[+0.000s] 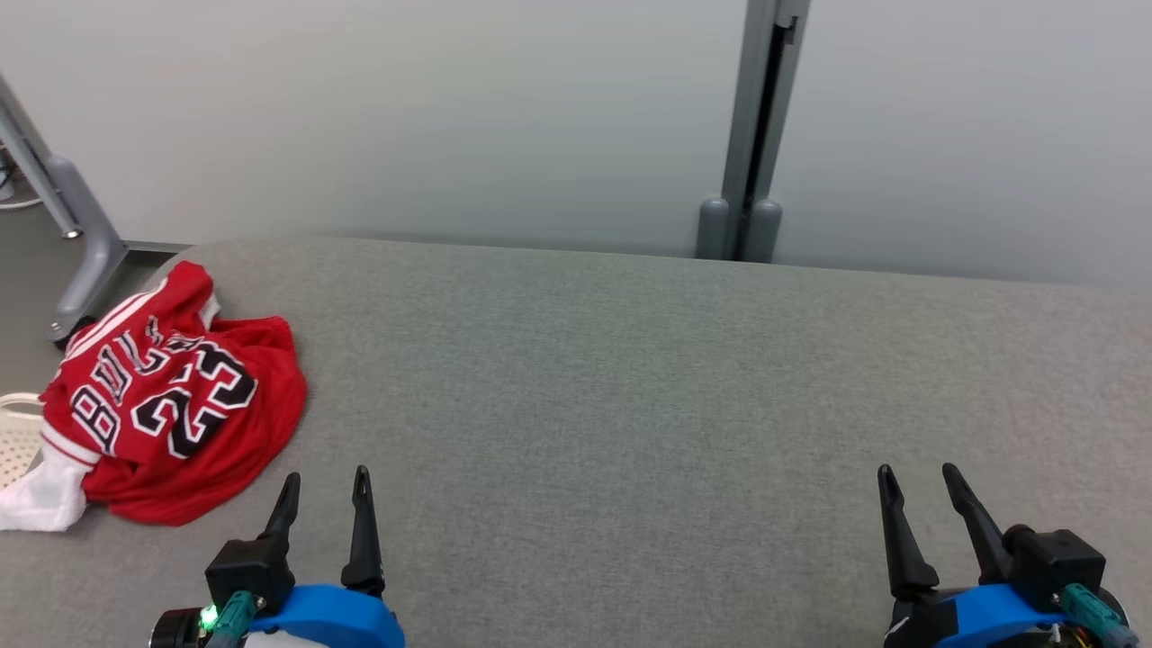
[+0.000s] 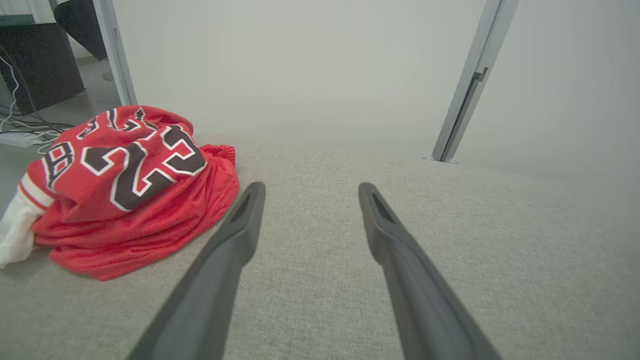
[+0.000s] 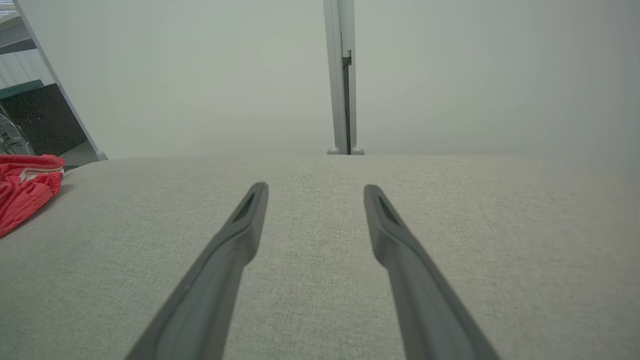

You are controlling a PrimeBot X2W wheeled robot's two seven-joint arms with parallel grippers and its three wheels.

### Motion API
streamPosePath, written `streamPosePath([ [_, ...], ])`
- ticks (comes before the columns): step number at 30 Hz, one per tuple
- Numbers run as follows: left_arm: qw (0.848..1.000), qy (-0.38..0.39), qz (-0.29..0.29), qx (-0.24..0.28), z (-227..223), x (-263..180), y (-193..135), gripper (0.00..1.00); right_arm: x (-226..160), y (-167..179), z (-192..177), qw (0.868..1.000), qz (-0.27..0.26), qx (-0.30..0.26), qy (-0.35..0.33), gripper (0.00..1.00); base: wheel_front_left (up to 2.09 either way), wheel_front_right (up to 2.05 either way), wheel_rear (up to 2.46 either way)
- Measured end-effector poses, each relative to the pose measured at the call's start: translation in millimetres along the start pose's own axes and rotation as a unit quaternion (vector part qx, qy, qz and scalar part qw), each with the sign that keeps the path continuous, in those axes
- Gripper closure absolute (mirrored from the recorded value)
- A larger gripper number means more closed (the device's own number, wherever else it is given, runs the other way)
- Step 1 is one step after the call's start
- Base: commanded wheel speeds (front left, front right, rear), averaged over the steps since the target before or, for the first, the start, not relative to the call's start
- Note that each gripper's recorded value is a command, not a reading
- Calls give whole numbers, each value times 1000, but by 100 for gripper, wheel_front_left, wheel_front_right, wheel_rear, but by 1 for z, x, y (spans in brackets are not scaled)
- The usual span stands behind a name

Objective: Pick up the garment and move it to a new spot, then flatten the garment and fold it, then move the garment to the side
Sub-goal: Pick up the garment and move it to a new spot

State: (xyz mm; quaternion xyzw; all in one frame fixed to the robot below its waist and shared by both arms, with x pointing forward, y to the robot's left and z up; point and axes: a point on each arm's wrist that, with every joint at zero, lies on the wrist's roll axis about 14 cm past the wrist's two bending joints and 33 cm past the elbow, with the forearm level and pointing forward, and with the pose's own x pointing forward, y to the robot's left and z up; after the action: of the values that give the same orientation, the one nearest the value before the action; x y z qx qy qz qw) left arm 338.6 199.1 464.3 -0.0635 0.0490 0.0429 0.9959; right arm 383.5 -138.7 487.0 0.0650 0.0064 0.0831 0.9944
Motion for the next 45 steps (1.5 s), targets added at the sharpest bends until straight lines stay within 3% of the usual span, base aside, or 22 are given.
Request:
streamPosePath([
  [10,995,-24,93,-8,10,-37,57,0,27,63,-4,996,94,-5,8,0,0,0,0],
  [24,977,-31,210,-11,8,-94,118,0,45,147,-25,976,213,-13,39,0,0,0,0],
  [32,968,-26,250,-15,4,-109,133,0,51,175,-33,966,252,-12,50,0,0,0,0],
  [45,965,-25,260,-14,5,-113,137,0,54,179,-36,965,257,-11,54,0,0,0,0],
])
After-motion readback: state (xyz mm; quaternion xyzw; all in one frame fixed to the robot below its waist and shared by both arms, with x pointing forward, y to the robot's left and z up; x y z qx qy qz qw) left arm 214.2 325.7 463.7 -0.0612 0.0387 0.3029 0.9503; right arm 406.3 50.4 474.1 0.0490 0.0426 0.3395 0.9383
